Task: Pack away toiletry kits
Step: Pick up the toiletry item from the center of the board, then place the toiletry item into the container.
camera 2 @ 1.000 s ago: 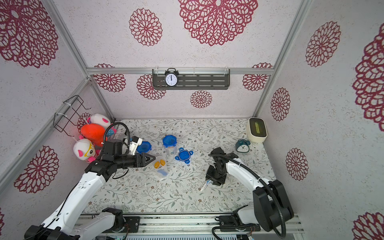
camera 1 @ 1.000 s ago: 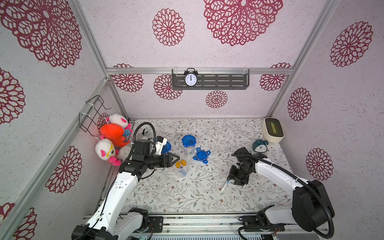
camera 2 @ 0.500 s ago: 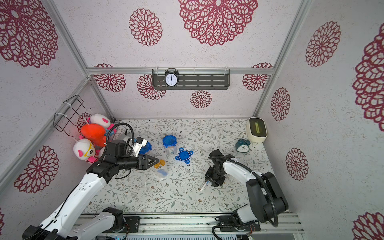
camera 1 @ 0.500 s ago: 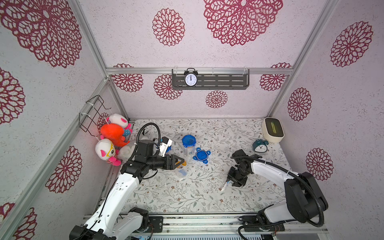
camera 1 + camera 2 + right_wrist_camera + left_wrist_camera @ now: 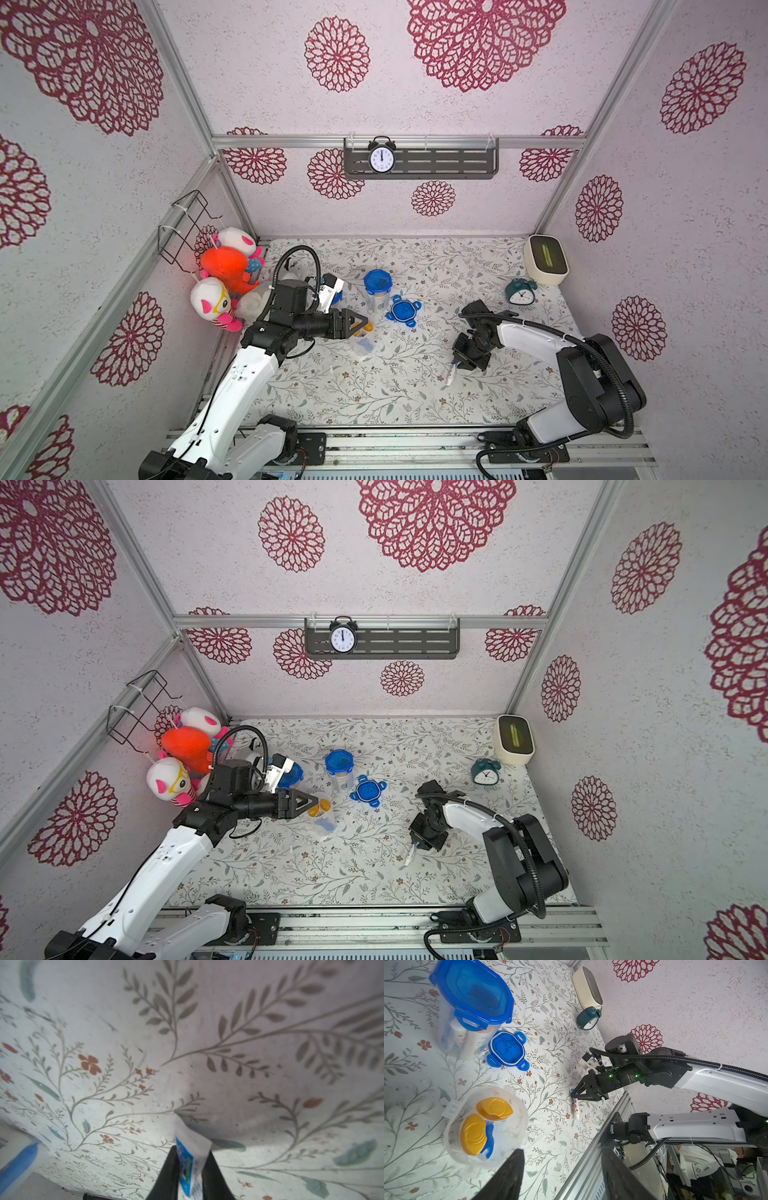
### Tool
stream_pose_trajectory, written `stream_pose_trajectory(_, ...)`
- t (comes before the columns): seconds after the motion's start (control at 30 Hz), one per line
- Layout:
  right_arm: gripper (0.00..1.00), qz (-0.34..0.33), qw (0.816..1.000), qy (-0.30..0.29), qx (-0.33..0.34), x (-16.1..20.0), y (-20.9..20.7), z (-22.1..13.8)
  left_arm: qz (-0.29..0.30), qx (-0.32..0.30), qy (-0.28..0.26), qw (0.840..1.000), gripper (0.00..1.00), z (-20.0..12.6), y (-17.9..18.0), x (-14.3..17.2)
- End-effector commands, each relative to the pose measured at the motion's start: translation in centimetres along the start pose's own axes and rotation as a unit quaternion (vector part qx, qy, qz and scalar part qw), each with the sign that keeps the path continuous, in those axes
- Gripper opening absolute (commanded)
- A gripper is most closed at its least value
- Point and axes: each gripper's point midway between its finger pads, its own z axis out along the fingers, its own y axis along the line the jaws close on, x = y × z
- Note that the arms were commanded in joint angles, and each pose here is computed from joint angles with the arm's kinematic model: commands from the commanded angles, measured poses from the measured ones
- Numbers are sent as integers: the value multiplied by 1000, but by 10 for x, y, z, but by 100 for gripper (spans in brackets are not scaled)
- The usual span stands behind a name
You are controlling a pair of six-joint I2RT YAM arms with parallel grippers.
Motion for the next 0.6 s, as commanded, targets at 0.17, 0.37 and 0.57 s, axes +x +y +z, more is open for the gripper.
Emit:
stream_pose_trajectory(0.17,11,-194,938,-234,-169,-46,141,-125,-3,-65,-75,995,62,-31,26,-27)
stream_pose_trajectory(0.37,11,-387,797,-346,-310,6,266,-197,-25,-113,-115,987,61,-52,51,-40)
stream_pose_trajectory(0.57,12,-493,705,-354,-367,71,320,-200,-40,-140,-108,984,62,-52,64,-34)
